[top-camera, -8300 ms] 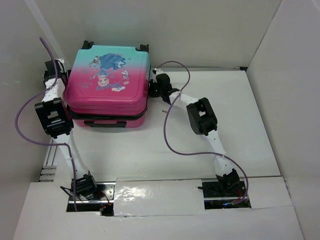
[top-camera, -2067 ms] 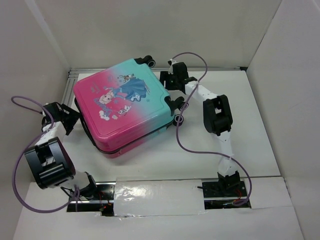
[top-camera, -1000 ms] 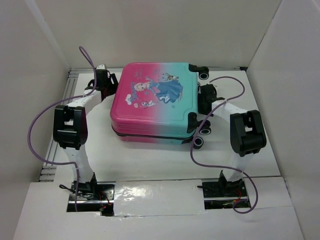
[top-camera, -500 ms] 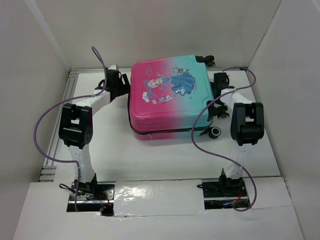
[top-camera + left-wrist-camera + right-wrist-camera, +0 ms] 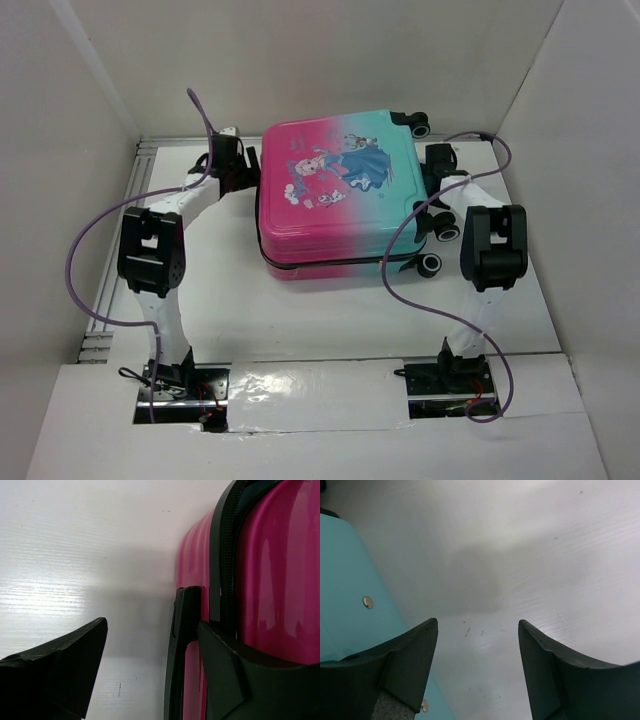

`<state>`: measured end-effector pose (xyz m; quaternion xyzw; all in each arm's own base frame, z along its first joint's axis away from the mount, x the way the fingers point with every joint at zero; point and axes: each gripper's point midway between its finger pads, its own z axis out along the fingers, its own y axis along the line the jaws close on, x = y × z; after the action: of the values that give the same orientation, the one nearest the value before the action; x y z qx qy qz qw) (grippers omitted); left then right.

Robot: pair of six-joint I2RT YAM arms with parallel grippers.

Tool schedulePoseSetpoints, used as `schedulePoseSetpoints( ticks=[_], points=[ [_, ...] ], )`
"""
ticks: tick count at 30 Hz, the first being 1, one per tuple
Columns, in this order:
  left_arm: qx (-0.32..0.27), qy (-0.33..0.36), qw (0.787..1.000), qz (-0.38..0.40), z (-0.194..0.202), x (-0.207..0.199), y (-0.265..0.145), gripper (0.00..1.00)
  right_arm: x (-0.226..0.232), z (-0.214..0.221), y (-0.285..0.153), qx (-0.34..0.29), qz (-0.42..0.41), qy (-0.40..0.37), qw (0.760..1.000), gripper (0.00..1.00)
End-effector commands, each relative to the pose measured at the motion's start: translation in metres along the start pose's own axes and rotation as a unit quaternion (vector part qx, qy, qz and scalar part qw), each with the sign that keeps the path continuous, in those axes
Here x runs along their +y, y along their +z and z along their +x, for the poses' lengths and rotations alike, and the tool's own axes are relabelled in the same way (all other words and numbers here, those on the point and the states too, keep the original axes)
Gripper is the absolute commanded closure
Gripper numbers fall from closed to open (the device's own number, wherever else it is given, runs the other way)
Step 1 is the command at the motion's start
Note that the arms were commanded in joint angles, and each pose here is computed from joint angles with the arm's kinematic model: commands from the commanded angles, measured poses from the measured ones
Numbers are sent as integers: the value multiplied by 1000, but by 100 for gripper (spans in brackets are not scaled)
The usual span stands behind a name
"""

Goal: Pack the luggage

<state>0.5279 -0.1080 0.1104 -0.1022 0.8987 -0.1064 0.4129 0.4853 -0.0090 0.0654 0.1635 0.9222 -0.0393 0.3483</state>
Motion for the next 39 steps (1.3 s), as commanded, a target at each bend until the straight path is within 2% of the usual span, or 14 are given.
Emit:
schedulePoseSetpoints(
  ticks=[1, 5, 9, 18, 21, 27, 34, 39],
  points=[
    [52, 26, 966, 253, 13, -144, -73, 11, 145, -71, -95, -121, -204, -25, 971, 26],
    [20, 25, 963, 269, -12, -155, -92, 11, 160, -87, -114, -146, -207, -38, 967, 26],
    [8, 19, 957, 289, -23, -163, -106, 11, 178, -83, -119, -144, -220, -48, 964, 26],
    [-34, 19, 952, 303, -51, -172, -134, 10, 184, -87, -126, -154, -214, -55, 963, 24],
    [-45, 16, 957, 287, -59, -168, -137, 10, 186, -80, -111, -140, -208, -59, 966, 24],
    [-30, 1, 965, 261, -53, -152, -125, 9, 188, -55, -83, -107, -178, -74, 975, 24],
    [-23, 0, 981, 192, -48, -129, -109, 9, 170, -23, -54, -70, -132, -86, 985, 23],
    [-19, 3, 984, 178, -42, -122, -105, 9, 163, -7, -44, -49, -118, -83, 988, 23]
  ],
)
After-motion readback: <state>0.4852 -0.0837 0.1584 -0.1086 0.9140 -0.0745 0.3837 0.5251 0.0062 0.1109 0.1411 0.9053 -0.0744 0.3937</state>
